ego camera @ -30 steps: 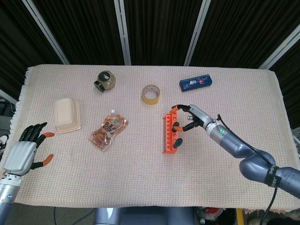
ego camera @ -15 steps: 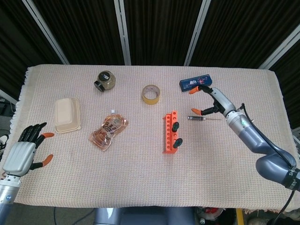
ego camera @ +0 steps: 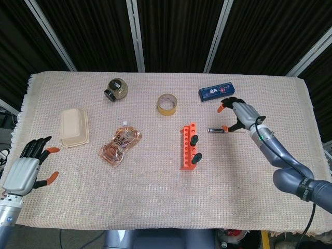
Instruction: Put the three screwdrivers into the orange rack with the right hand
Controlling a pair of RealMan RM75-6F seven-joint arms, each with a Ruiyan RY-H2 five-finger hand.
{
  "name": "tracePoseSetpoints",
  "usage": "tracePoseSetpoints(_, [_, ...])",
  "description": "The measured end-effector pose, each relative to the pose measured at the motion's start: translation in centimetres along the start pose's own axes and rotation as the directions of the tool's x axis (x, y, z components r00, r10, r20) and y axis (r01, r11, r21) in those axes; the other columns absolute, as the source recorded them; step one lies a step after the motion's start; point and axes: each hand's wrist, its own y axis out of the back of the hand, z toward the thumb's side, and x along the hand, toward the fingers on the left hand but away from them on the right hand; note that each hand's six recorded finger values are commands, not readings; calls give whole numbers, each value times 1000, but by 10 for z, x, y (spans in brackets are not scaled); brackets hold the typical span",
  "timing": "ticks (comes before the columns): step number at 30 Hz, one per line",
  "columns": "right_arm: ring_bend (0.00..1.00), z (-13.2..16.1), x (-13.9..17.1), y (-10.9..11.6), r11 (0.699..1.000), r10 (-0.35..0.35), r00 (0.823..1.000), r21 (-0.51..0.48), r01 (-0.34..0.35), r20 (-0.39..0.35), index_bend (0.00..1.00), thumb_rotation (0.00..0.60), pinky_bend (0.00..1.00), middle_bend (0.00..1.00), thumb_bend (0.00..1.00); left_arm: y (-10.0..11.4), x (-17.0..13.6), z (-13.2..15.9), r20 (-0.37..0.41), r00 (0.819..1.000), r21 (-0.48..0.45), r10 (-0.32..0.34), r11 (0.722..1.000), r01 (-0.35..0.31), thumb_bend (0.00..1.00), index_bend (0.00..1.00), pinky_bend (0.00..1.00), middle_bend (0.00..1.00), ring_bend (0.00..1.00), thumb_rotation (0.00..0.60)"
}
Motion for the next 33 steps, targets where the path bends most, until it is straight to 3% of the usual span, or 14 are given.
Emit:
tracePoseSetpoints(5, [0,8,-11,-23,993,-8,1000,118,7,12,348,600,0,112,236,-1,0,-1,-2,1000,-2,-2,1000,2,276,257,0,21,0,600])
tracePoseSetpoints(13, [0,21,-29,-61,977,-29,999,211,22,30,368,600,0,111,234,-2,-1,-4,-10,1000,0,-6,1000,6,278,256,0,21,1,600])
tracePoseSetpoints(20, [0,13,-36,-64,953,-98,993,294,76,59,367,600,0,111,235,-2,-1,-5,-15,1000,3,-5,1000,5,278,256,0,21,0,600])
tracePoseSetpoints(33, [0,-9,-41,-67,938,-149,983,331,107,106,370,600,0,111,234,-3,2,-1,-7,1000,9,-10,1000,10,278,257,0,21,0,600])
